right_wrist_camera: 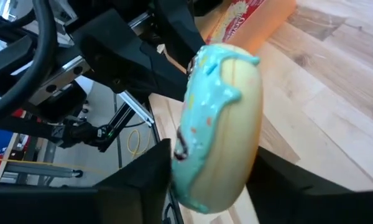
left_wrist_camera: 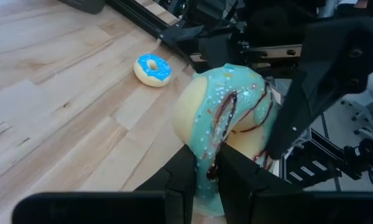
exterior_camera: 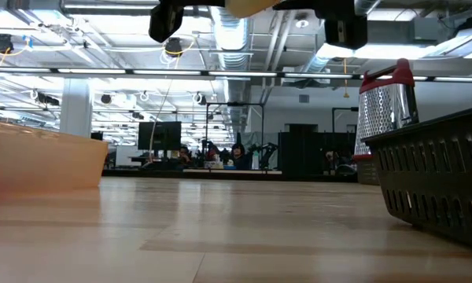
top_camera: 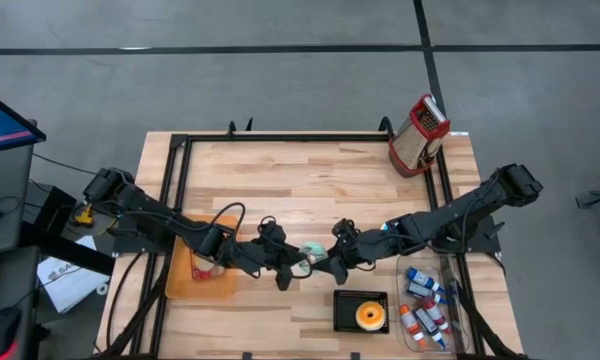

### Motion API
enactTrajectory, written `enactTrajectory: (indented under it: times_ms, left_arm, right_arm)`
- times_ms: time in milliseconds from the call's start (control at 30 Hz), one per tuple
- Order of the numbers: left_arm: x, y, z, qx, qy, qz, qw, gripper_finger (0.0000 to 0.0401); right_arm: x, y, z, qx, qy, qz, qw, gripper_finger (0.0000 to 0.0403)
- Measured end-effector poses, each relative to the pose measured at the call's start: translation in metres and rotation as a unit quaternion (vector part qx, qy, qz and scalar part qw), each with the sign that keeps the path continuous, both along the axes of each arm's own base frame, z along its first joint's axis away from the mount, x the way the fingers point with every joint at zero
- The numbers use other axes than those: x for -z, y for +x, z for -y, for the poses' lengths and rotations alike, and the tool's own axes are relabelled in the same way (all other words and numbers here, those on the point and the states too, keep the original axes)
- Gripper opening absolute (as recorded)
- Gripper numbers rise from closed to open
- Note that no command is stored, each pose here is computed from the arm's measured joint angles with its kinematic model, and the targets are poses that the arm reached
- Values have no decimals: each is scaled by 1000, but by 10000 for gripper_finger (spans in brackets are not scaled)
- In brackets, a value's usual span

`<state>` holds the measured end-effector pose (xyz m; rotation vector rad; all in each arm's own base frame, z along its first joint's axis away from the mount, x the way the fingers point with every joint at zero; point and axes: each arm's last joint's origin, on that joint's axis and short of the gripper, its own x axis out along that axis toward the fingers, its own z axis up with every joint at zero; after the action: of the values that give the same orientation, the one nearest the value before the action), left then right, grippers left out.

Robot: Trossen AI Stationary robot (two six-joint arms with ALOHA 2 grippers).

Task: Pick & Place Food Item
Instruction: Put the green donut into the black bin

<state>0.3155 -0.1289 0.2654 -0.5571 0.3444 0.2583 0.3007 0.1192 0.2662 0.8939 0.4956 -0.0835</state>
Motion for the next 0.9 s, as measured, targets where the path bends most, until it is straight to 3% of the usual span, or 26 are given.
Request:
enactTrajectory:
  times_ms: [200,333,467,667,800,900]
  left_arm:
    - [0,-3,8,19,9,-3,1000,54]
    - [2,-9,14,30,18,-19,999,80]
    - [1,-18,19,52,37,-37,997,121]
    - [-25,-33,19,67,67,1,996,174]
    - [-41,-51,15,86,90,4,992,190]
    - [-48,-65,17,107,107,-7,988,191]
  right_arm:
    - [-4,-2,0,-12,-6,7,1000,117]
    - [-7,-4,1,-19,-12,14,1000,90]
    - [-10,-6,-2,-36,-15,17,999,78]
    - [-8,-8,-6,-52,-21,10,998,77]
    - [-2,-14,-10,-118,-24,-32,992,77]
    - [3,-27,-21,-185,-44,-100,977,77]
